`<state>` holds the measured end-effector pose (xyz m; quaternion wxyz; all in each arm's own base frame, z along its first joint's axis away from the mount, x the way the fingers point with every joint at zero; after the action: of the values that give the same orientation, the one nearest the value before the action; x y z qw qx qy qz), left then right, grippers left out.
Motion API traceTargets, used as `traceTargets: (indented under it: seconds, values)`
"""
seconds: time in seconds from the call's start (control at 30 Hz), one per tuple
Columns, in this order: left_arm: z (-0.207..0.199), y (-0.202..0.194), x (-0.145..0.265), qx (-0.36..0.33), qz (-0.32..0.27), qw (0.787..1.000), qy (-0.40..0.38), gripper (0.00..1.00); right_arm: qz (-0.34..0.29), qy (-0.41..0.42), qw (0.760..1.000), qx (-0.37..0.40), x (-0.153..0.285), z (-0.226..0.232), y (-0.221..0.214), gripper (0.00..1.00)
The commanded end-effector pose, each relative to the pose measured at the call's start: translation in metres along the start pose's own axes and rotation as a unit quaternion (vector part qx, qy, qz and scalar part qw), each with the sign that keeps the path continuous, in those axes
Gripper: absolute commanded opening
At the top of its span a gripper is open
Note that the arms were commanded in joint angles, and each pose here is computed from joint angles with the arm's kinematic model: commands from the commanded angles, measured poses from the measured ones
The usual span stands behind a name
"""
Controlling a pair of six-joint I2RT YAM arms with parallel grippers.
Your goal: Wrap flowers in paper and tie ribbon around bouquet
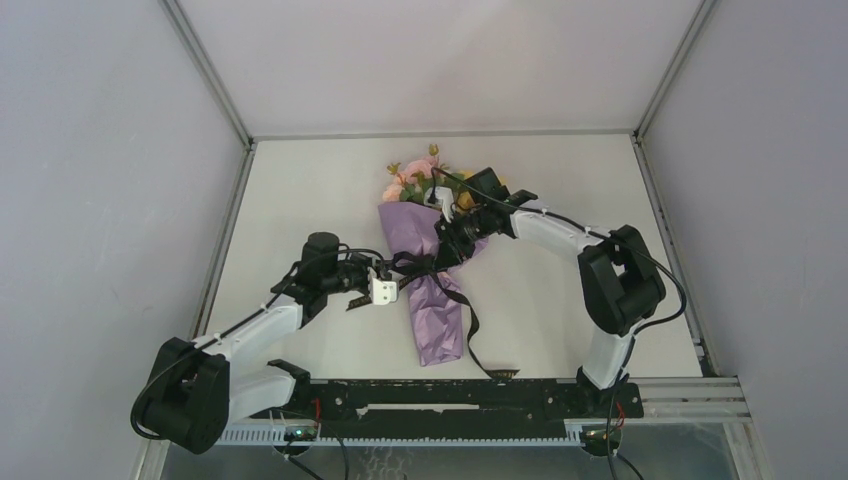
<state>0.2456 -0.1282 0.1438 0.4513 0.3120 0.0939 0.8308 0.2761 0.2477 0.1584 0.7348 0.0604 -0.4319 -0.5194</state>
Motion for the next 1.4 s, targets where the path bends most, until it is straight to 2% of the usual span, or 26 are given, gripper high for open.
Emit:
traceTargets:
  seconds: [0.0,0.43,0.67,0.83,1.07,1.37]
  values:
    - [-0.004,0.001,0.001,-0.004,-0.011,1.000,-0.002,0.00,-0.010,0.036,0.999,0.017,-0.002,0.007,0.011,0.34]
    - [-0.005,0.001,0.001,-0.004,-0.013,1.000,-0.002,0.00,-0.016,-0.060,0.998,0.013,-0.021,0.004,0.014,0.43]
    - [-0.006,0.001,0.002,-0.004,-0.009,1.000,-0.001,0.00,0.005,-0.090,0.996,-0.005,-0.029,0.005,0.004,0.42]
    - [-0.006,0.001,0.002,-0.003,-0.010,1.000,-0.002,0.00,0.004,-0.104,0.994,-0.020,-0.034,0.002,0.001,0.35]
    - [-0.005,0.000,0.002,-0.005,-0.006,1.000,0.000,0.00,-0.007,-0.102,0.995,-0.021,-0.026,0.006,0.005,0.02]
    - [-0.009,-0.004,0.004,-0.011,0.013,1.000,-0.003,0.00,-0.036,-0.108,0.993,-0.022,0.013,0.019,0.013,0.00]
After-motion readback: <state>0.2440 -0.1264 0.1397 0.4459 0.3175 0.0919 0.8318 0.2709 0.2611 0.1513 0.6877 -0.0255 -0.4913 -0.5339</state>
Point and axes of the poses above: each gripper's point midway between its finger pads, its own x axis back along the fingers, its own z axis along the line the jaws close on, y = z × x, the point moved 8 cm from there along x, back along the fingers, and after that the axes turned 11 degrees about -x, right-handed, at the moved point
